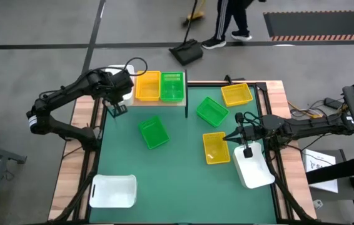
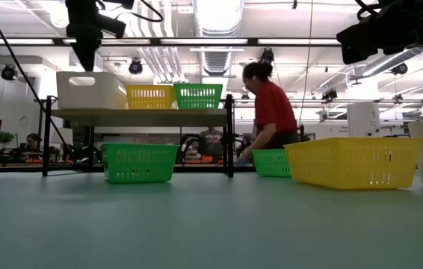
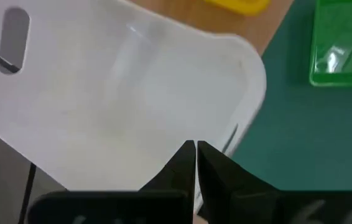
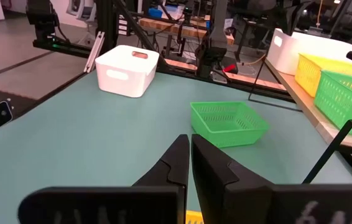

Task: Stack baskets on shelf by color
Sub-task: Put the middle white bin on the shelf, then stack the left green basket on the green basket on the shelf

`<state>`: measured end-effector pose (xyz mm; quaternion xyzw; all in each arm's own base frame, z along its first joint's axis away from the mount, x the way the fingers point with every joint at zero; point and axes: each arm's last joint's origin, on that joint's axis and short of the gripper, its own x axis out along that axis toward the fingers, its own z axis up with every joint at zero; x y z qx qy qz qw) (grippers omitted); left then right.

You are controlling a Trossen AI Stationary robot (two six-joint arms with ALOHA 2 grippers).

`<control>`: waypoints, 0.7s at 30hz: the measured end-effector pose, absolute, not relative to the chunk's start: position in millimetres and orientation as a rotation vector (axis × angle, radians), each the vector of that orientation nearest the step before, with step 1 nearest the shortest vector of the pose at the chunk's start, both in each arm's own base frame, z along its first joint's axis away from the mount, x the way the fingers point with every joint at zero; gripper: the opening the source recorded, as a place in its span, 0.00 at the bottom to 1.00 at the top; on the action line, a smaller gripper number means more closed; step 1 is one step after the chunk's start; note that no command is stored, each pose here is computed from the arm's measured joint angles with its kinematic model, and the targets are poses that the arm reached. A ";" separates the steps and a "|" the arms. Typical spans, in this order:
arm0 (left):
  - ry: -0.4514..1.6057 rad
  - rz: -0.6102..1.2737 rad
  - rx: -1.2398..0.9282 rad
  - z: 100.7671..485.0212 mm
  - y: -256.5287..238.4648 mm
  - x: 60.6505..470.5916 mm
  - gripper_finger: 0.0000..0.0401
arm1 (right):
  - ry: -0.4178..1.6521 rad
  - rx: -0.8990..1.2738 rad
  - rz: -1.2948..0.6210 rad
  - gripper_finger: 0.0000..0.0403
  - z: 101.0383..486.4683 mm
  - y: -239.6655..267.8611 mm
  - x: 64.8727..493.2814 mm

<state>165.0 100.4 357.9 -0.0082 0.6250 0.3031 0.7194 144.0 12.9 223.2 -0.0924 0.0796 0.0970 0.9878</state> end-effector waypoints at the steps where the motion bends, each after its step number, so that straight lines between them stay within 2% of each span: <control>1: 1.377 0.672 -0.018 358.1 100.5 165.3 0.00 | 0.160 -0.185 0.195 0.03 223.1 12.9 144.0; 7: 1.308 0.687 -0.011 365.1 101.9 169.1 0.00 | 0.161 -0.175 0.194 0.03 223.2 12.9 144.0; 13: 1.111 0.709 -0.010 378.3 97.2 184.2 0.00 | 0.160 -0.188 0.195 0.03 223.2 12.9 144.0; 21: 0.746 0.507 0.106 401.0 49.2 220.6 0.00 | 0.161 -0.190 0.187 0.03 223.1 12.7 144.1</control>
